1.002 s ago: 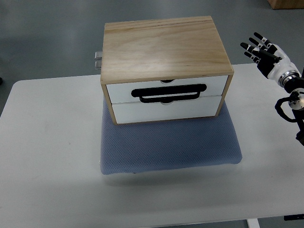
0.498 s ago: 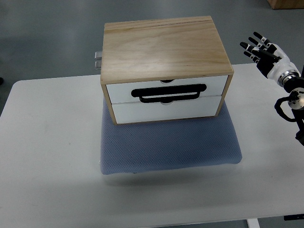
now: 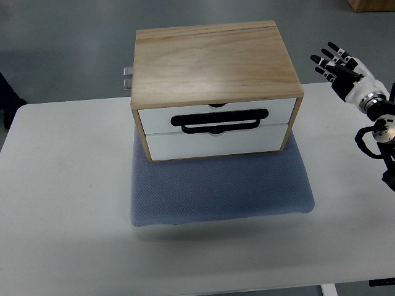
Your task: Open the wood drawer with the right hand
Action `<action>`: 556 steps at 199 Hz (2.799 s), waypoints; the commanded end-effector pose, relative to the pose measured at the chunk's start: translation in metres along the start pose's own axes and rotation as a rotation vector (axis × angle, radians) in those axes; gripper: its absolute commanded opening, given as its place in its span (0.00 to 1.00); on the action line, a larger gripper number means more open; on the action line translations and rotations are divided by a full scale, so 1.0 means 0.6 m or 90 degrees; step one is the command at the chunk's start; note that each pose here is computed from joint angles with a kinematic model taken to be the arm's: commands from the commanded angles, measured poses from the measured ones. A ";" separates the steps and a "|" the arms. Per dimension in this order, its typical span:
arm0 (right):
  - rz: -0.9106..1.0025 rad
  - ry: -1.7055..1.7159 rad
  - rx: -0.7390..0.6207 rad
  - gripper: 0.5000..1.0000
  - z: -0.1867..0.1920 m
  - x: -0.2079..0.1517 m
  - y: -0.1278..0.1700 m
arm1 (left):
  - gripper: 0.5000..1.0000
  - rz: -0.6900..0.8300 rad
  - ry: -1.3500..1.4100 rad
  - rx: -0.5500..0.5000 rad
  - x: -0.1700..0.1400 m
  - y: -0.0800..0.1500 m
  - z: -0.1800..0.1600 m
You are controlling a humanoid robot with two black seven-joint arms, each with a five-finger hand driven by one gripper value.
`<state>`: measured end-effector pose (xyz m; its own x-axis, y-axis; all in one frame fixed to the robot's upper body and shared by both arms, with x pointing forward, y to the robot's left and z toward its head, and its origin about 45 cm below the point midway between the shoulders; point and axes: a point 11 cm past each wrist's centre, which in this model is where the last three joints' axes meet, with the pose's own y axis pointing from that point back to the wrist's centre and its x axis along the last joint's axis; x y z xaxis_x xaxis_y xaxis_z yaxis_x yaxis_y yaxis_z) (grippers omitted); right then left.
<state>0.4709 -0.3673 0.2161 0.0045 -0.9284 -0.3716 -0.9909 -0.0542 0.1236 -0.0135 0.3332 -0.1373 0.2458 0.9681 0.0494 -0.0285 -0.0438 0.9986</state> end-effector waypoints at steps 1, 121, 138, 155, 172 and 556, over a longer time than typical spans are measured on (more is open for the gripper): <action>0.001 0.000 0.000 0.86 0.000 0.001 0.000 | 1.00 0.000 0.000 0.000 0.000 0.000 0.000; -0.014 0.040 0.063 0.86 -0.103 0.018 0.011 | 1.00 0.000 0.000 0.000 0.000 0.000 0.000; -0.029 0.068 0.079 0.86 -0.156 0.018 0.011 | 1.00 0.000 0.000 0.000 0.000 0.000 0.000; -0.042 0.095 0.092 0.86 -0.188 0.016 0.013 | 1.00 0.000 0.000 0.000 0.000 0.000 0.000; -0.072 0.129 0.098 0.86 -0.222 -0.006 0.012 | 1.00 0.000 0.000 -0.001 0.000 0.000 0.000; -0.685 0.788 -0.303 0.86 -0.085 -0.499 0.163 | 1.00 0.000 0.000 0.000 0.000 0.000 0.000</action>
<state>0.3788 -0.1099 0.3932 0.9145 -0.0928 0.3937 -0.3414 -0.6992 0.6282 -0.0136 0.3333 -0.1373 0.2460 0.9680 0.0495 -0.0283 -0.0439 0.9986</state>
